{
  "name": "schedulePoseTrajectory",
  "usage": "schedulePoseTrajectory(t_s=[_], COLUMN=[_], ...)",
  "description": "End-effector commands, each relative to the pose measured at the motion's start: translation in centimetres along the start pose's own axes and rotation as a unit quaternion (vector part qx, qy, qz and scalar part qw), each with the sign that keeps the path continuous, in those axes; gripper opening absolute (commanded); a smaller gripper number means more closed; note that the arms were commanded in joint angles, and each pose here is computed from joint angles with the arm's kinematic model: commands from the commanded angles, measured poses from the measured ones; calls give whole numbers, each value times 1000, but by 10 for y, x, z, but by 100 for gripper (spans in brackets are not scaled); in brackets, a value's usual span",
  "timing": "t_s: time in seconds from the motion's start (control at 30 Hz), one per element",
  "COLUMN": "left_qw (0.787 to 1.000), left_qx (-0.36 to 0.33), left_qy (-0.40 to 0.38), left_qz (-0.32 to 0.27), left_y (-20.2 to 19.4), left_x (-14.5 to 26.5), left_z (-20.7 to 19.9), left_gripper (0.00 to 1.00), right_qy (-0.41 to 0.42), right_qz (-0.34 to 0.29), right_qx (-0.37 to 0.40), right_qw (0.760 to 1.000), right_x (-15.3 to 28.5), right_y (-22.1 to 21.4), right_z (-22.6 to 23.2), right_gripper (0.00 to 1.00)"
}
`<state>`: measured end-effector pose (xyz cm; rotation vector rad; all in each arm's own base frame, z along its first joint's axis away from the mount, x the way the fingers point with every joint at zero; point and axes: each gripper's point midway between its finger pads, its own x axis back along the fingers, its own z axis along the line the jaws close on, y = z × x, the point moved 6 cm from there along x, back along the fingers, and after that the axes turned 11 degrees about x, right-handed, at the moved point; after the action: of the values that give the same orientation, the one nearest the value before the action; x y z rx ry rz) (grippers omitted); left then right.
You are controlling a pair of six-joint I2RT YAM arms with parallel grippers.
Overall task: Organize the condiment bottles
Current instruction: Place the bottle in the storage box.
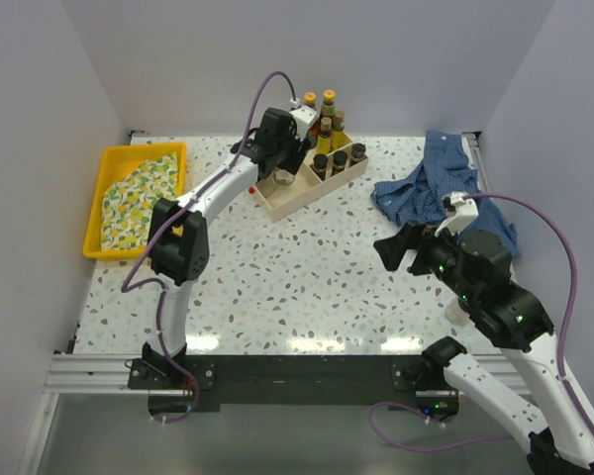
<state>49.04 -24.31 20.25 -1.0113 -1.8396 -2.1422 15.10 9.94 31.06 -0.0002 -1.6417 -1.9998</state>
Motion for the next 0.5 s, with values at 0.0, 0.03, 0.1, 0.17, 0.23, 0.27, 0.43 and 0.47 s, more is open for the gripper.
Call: schedulePoseTrajectory(t_s=[0.0, 0.03, 0.1, 0.17, 0.23, 0.27, 0.43, 0.47], left_qw=[997, 997, 997, 997, 997, 997, 997, 997], left_qx=[-7, -9, -11, -13, -20, -21, -22, -22], left_qy=[3, 7, 13, 15, 1, -8, 0, 2], left_qz=[-74, -75, -79, -80, -74, -78, -77, -77], left_y=[33, 33, 30, 28, 22, 22, 11, 11], left_x=[-1, -2, -6, -10, -15, -17, -27, -29], left_z=[10, 11, 14, 17, 14, 12, 13, 14], left_gripper=[0, 0, 3, 11, 16, 18, 23, 24], right_qy=[-5, -5, -12, -16, -19, -22, -26, -22], right_qz=[-8, -7, 0, 6, 11, 12, 11, 9], right_qx=[6, 10, 19, 24, 28, 29, 26, 26], right_qw=[1000, 1000, 1000, 1000, 999, 999, 999, 999], right_x=[-5, -4, -6, -8, -10, -11, -13, -14], right_y=[9, 11, 10, 8, 5, 4, 2, 2], right_z=[1, 1, -1, -2, -4, -5, -6, -5], right_gripper=[96, 96, 97, 97, 98, 98, 98, 98])
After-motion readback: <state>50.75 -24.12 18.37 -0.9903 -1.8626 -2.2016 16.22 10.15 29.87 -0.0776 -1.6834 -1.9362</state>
